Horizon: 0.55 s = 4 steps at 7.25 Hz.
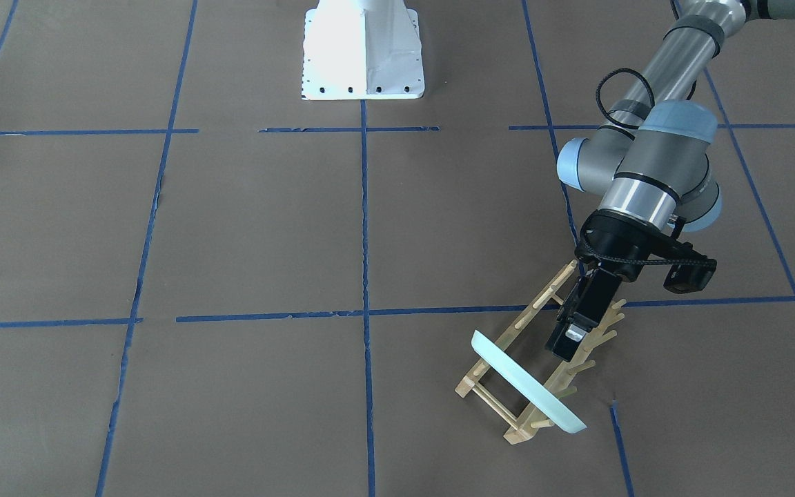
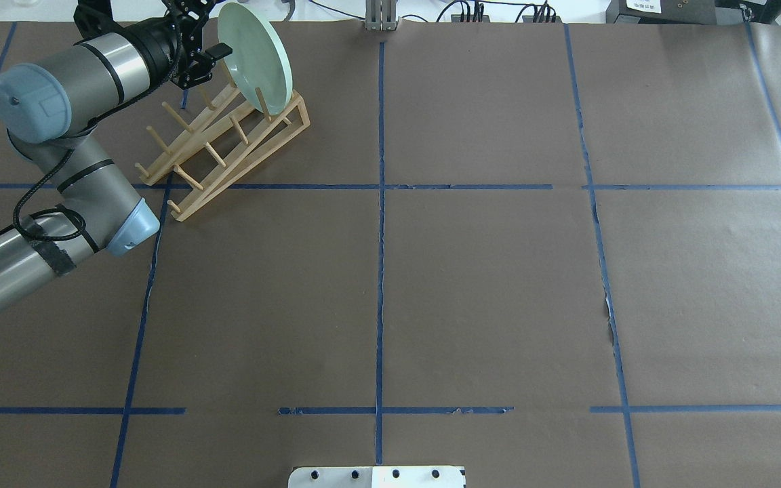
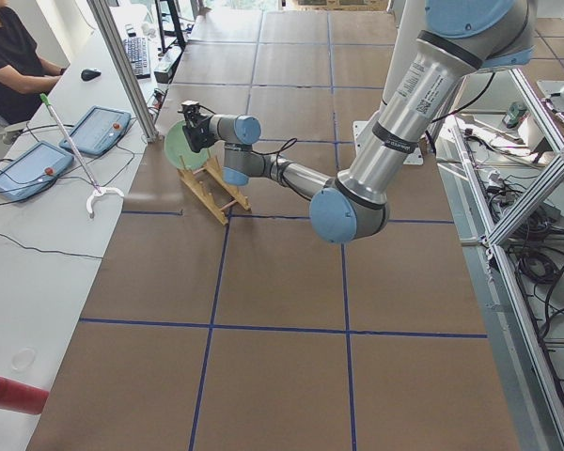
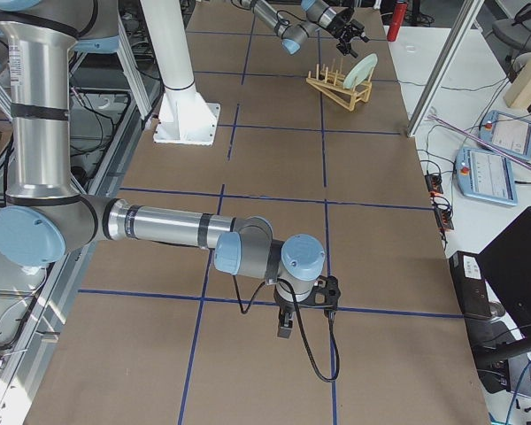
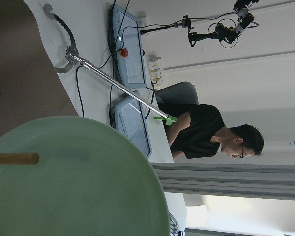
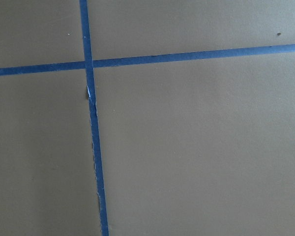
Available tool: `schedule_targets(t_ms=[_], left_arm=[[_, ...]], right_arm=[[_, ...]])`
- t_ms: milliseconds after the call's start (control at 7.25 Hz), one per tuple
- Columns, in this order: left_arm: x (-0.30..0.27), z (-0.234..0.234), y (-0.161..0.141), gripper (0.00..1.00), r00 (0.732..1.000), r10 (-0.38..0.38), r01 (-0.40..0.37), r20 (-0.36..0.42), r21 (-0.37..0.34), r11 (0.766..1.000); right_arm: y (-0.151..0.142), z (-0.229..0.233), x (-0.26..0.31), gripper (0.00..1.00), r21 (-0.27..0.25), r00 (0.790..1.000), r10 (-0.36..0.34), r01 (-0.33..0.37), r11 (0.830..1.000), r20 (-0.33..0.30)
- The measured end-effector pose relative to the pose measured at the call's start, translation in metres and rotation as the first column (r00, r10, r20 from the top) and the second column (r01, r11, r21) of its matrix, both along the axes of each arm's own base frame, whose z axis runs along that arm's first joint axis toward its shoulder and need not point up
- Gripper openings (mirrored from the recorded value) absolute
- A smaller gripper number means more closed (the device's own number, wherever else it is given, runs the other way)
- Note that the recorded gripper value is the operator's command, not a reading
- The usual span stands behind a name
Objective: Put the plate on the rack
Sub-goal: 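Lower the plate with the left gripper into a rack slot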
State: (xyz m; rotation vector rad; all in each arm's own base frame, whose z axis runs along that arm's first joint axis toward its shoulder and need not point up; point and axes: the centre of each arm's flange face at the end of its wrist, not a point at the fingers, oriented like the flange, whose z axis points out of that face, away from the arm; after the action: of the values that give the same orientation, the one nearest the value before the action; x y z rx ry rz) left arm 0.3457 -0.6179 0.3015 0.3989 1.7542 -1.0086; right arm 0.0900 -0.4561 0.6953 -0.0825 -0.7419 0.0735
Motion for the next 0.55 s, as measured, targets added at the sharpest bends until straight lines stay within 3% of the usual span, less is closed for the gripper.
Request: schedule_targets(t_ms=[276, 552], left_arm=[[-0.005, -0.008, 0.003, 1.0, 0.987, 0.039, -0.053, 0.153, 0.09, 0.995], [-0.023, -0.019, 0.017, 1.0, 0.943, 0.063, -0.121, 0.327, 0.158, 0.98]], right_arm=[[0.0, 0.0, 0.0, 1.0, 0.0, 1.0, 0.0, 0.0, 1.0, 0.0], [0.0, 0.0, 0.0, 1.0, 0.0, 1.0, 0.0, 0.0, 1.0, 0.0]])
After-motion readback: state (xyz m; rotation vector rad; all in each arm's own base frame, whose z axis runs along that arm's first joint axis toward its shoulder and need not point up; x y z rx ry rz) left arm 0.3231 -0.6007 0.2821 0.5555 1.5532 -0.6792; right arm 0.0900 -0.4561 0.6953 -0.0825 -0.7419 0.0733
